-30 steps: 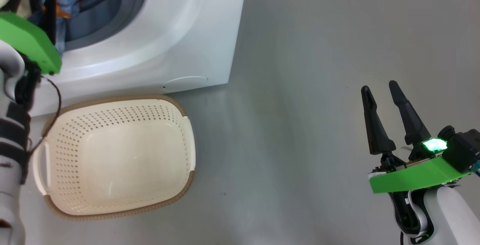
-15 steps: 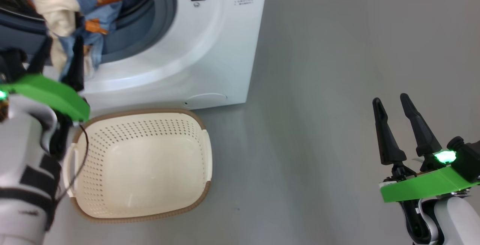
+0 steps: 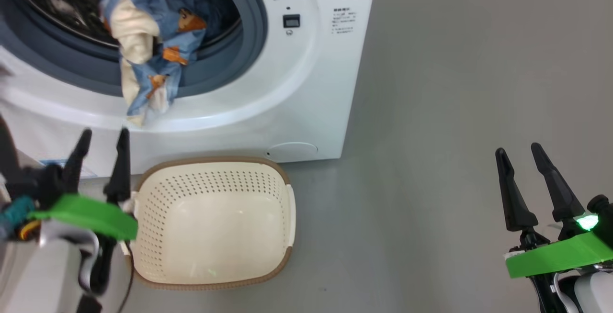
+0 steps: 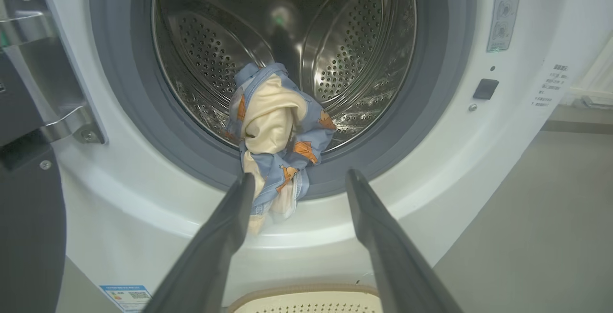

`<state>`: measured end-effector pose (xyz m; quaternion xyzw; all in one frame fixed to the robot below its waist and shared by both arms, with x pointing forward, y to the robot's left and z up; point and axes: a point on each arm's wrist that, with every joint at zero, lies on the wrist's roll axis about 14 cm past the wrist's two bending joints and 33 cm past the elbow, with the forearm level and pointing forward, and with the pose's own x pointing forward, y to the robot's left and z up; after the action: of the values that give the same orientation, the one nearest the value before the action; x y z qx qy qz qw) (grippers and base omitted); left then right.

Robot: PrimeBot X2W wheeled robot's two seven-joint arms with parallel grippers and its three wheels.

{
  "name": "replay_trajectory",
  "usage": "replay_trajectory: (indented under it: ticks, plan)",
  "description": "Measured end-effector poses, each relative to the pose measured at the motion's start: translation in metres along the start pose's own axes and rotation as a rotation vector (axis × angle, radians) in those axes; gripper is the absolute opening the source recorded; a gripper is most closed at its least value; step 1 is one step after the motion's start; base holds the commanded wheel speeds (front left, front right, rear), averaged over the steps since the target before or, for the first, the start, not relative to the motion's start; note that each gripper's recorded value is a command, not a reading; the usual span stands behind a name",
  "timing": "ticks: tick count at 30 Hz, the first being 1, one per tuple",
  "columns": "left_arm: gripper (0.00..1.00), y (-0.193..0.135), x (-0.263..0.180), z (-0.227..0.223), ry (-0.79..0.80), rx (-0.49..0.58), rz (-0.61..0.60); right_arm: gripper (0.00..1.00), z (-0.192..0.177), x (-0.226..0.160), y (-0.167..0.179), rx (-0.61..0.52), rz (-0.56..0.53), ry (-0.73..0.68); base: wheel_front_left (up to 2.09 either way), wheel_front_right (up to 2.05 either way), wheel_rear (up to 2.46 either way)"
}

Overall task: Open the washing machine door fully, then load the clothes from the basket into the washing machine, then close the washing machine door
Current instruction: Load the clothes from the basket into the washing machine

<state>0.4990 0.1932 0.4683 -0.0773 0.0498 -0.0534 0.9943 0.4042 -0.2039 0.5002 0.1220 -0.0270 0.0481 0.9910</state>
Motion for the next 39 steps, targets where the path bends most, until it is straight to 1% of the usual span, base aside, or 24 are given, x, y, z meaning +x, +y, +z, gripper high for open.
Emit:
replay_trajectory:
  ticks: [6,7,15,22,35,37,39]
  plan:
    - [1.0,0.009,-0.04,-0.001,-0.029,0.007,0.044,1.0,0.005,-0.007,0.005,-0.001,0.012,-0.009,0.0,0.0,0.0]
    - [1.0,0.009,-0.04,-0.001,-0.029,0.007,0.044,1.0,0.005,-0.007,0.005,-0.001,0.012,-0.009,0.0,0.0,0.0]
    - [1.0,0.014,-0.087,0.001,-0.068,0.023,0.084,1.0,0.009,-0.022,0.007,-0.003,0.014,-0.015,0.0,0.0,0.0]
    - [1.0,0.015,-0.114,-0.001,-0.084,0.022,0.117,1.0,0.011,-0.028,0.005,-0.006,0.007,-0.017,0.0,0.0,0.0]
    - [1.0,0.015,-0.115,-0.005,-0.08,0.016,0.126,1.0,0.009,-0.027,0.002,-0.008,0.0,-0.01,0.0,0.0,0.0]
    - [1.0,0.015,-0.111,-0.008,-0.069,0.015,0.123,1.0,0.006,-0.026,0.001,-0.008,-0.002,-0.003,0.0,0.0,0.0]
    - [1.0,0.014,-0.096,-0.012,-0.057,0.013,0.116,1.0,0.0,-0.023,-0.001,-0.006,-0.006,0.013,0.0,0.0,0.0]
